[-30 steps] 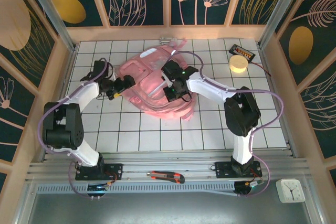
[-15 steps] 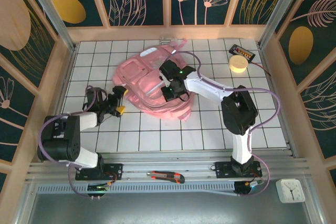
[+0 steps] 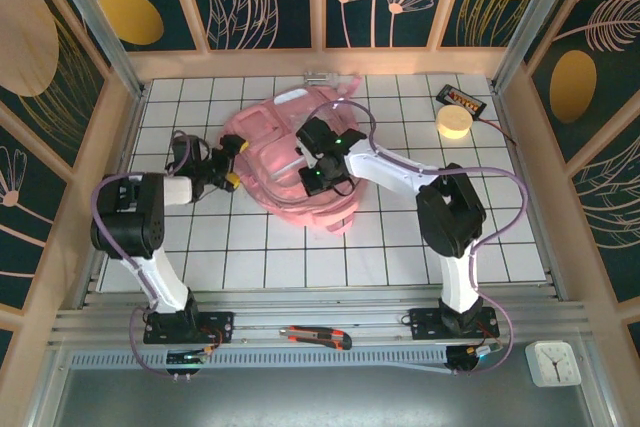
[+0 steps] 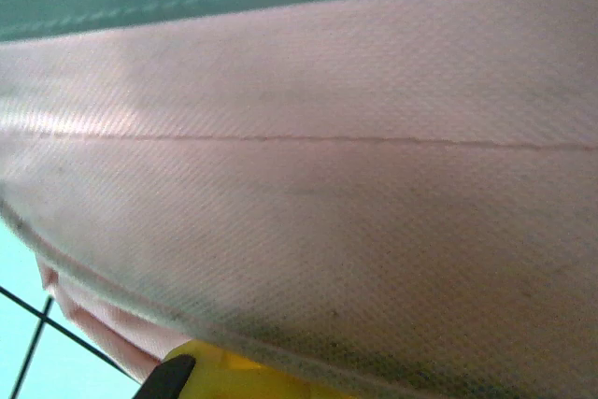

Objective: Pack the student bag

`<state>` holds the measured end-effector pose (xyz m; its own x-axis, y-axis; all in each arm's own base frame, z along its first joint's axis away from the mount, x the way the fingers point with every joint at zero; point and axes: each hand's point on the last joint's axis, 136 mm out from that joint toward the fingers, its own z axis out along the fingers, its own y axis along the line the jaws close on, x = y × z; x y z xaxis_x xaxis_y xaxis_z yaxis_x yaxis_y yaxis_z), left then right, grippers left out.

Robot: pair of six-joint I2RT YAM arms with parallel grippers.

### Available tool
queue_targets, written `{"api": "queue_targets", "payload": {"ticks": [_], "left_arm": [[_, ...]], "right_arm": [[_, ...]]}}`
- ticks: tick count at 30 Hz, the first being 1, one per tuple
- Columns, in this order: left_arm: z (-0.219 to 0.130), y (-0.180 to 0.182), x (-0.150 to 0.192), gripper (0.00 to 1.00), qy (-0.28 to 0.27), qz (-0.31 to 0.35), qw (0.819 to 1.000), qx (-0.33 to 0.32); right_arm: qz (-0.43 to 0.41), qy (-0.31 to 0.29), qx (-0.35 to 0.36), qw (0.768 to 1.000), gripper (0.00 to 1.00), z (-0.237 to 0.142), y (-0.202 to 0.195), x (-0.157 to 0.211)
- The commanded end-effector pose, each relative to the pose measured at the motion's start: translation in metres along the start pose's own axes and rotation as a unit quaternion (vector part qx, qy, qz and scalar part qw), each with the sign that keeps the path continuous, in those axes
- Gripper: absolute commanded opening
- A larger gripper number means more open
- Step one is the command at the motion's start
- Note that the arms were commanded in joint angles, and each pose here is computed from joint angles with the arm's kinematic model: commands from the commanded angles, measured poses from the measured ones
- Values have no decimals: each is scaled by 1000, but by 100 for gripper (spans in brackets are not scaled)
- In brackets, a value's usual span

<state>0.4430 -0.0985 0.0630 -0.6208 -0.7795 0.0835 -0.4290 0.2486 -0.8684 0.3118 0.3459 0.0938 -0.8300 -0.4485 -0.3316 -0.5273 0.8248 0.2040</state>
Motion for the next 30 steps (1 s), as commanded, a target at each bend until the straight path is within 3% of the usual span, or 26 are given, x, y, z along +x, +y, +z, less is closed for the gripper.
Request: {"api": "queue_targets", "payload": {"ticks": [1,6,10,20,27,30], "left_arm": [[20,-27,-19,99,3,46,999,16],[41,-51,-40,99,10,81,997,10],[33,-59,-37,98,13,101,995,3],[-27,-31,11,99,20,132,990,-40],[-68,-40,39,99,-7,184,983,-16],[-66,-40,57,99,18,158,987,-6]], "right_arm": [[-10,15,-36,999,0,11,30,1],[-7,17,-29,999,0,17,37,-13],[2,14,-6,1000,0,20,30,-25],[41,5,53,998,0,15,-1,-37],[57,-3,54,997,0,14,-11,-43],[57,-5,50,997,0,12,-11,-45]]}}
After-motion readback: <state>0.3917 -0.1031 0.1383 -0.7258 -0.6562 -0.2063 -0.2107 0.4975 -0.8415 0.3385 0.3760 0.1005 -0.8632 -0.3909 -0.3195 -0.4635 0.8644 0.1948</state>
